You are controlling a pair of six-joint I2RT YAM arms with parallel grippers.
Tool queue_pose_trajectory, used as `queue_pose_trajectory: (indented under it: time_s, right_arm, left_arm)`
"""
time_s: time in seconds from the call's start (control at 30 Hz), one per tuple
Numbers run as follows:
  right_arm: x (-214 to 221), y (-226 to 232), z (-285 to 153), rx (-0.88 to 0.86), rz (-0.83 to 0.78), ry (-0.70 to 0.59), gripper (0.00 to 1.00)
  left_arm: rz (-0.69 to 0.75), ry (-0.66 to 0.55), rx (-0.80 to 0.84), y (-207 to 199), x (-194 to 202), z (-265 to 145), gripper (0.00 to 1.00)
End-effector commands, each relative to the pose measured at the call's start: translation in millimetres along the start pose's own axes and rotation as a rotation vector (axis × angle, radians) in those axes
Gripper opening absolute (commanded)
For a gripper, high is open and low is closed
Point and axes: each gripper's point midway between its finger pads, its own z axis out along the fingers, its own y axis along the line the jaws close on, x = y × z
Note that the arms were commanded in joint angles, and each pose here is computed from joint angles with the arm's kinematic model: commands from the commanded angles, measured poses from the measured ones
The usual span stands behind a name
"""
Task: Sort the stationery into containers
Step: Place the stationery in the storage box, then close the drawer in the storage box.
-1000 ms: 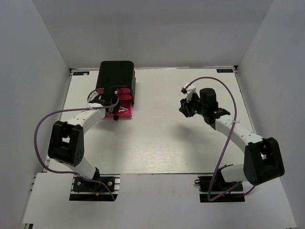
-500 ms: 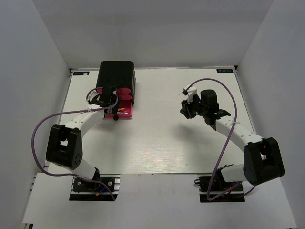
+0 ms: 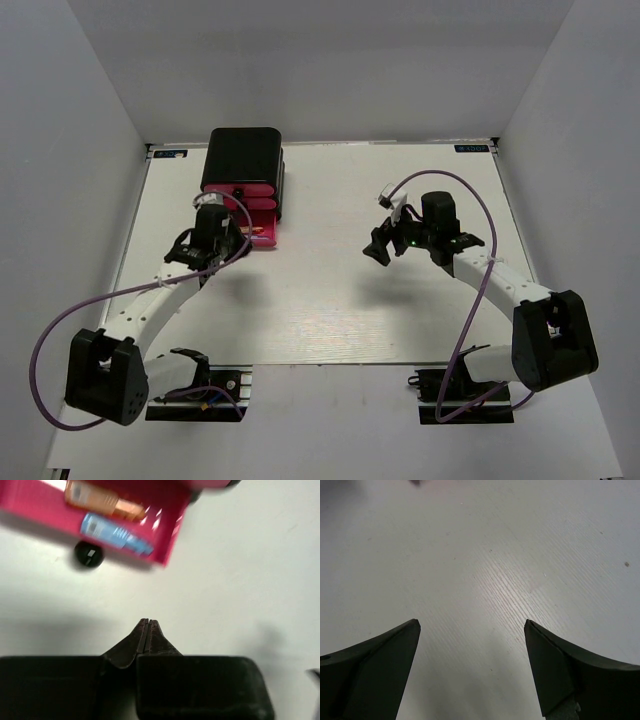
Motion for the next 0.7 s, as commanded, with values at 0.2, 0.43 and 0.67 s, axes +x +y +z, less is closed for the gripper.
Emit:
queue_pose_trajectory:
  time_s: [0.2,0.43,0.67]
  right_arm:
    - [-15,2,-1,-0.022,-0.053,-0.056,0.90]
    - [-9,0,-4,-0.004,-0.058,-0.045,0.90]
    - [-3,0,-2,-0.004,-0.060,-0.034,0.90]
  left_arm:
    - [0.044,0.085,-0.059,54,55,9,0.17]
    - [-0.043,0.057,-0.096,66,62,30,0.56]
    - [-0.090,0.010,-0.149,78,59,46,0.57]
